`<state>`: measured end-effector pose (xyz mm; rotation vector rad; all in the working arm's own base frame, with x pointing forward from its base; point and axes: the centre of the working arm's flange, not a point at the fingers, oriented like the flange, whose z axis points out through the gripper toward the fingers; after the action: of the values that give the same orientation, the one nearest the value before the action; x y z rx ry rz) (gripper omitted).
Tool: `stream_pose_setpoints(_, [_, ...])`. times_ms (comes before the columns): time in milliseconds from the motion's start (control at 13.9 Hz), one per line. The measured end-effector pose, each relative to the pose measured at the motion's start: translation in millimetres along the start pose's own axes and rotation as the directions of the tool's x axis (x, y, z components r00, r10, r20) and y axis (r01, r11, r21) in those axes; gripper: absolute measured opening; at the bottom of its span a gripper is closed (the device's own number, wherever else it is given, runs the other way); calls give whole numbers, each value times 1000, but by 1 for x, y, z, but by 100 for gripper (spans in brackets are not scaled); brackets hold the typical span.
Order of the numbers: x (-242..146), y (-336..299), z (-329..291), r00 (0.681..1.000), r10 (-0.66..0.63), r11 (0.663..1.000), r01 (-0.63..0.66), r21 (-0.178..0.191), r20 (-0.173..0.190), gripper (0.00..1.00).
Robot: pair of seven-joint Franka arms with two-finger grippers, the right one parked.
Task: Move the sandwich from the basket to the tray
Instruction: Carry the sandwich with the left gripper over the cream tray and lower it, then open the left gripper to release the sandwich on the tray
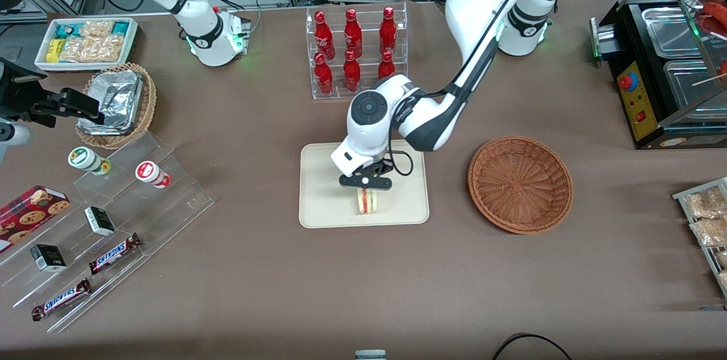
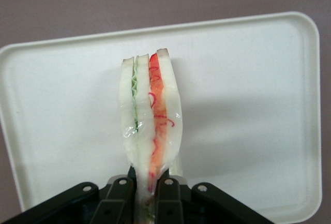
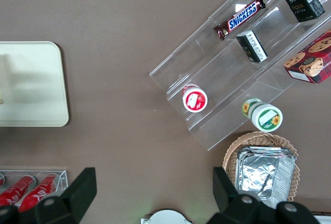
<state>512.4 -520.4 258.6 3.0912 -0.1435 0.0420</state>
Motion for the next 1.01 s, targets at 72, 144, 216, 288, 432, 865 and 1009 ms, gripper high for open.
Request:
stream_pose_setpoints(72, [-2,2,9,1000,0,1000,0,-5,-1,15])
stream_pose_setpoints(144, [-2,3,17,1000,-2,1000,2,-8,-1,15])
stream_pose_setpoints(216, [-3,4,22,1000,-3,1000,3,-8,0,15])
stream_pose_setpoints(288, [-3,5,23,1000,-3,1000,3,-9,-1,21])
stream_pose_setpoints(432, [-3,7,20,1000,-2,1000,2,-14,-6,27])
stream_pose_setpoints(865, [17,2,-58,997,-48,999,47,-25,-62,88])
stream_pose_setpoints(1009, [30,-23,-118,990,-112,994,111,-23,-85,100])
